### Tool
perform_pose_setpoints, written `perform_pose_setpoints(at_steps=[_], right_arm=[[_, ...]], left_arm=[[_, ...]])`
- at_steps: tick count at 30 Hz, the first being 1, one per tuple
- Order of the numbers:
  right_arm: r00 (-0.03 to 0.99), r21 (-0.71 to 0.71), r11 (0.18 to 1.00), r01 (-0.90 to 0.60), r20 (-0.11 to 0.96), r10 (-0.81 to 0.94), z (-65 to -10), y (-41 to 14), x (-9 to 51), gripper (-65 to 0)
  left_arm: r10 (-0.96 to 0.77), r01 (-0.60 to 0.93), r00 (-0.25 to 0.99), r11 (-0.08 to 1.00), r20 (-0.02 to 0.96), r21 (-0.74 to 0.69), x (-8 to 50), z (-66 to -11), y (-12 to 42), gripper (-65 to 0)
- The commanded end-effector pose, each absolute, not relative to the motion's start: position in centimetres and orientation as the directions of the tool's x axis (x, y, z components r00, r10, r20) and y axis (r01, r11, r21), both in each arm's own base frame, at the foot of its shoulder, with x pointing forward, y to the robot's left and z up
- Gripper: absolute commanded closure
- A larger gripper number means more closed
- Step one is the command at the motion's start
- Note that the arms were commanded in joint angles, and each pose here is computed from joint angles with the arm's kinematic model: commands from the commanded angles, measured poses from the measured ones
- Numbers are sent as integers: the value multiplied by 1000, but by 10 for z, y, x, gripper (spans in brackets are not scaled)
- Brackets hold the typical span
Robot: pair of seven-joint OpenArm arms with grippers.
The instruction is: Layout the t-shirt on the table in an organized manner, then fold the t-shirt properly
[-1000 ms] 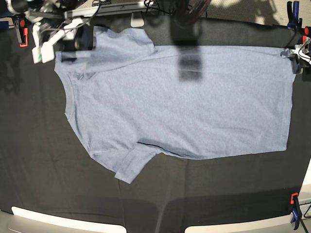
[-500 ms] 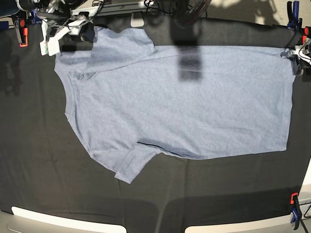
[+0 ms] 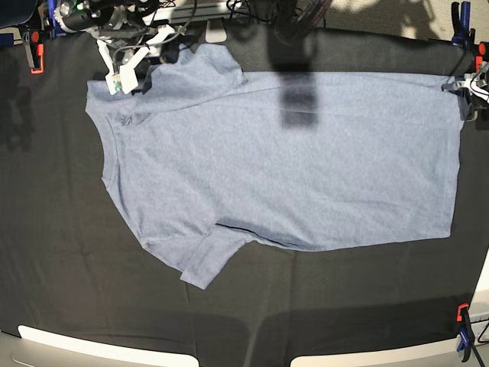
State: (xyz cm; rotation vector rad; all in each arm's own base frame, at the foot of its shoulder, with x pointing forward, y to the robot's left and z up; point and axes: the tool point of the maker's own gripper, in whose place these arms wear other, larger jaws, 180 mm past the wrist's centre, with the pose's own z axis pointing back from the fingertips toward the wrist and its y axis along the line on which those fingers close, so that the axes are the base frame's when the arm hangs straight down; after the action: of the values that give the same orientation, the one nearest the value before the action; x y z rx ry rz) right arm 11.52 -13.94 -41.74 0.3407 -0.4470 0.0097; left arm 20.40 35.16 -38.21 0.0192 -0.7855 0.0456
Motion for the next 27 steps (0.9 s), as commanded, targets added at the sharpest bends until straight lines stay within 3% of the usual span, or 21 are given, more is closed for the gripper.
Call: perform_pose_setpoints(at_steps=[1,4,12,17,19,21,24,27], right_arm=[[891,317,944,-92,449,-64,-412,-140,119,-52],[881,305,947,-104,470,-54,-405,-141,124,-5],[747,204,960,-189,665,6,-344,-141,162,-3],[754,196,961,-197,656,21,-343,-141,164,-3],[799,195,961,-197,599,42,-351,-141,154,-7],[844,191,962,-193,533,64,-361,-143,139,-46],[874,165,967,-193,477,93,-370,-148,118,-163],[859,139,968,-209,499,114,-370,-150,117,-276]], left_arm=[[17,-45,676,999,737,19,212,-368,358,-266],[17,-45,675,999,737,19,212,-368,358,-266],[16,-45,664,999,747,19,214,-366,358,-266],[16,-46,664,999,747,19,214,-366,358,-266],[16,-46,664,999,747,19,214,-366,358,-266],[16,-45,665,999,747,19,214,-366,358,-266],[16,-46,664,999,747,19,214,-366,358,-266],[16,-46,664,999,747,19,214,-366,358,-266]])
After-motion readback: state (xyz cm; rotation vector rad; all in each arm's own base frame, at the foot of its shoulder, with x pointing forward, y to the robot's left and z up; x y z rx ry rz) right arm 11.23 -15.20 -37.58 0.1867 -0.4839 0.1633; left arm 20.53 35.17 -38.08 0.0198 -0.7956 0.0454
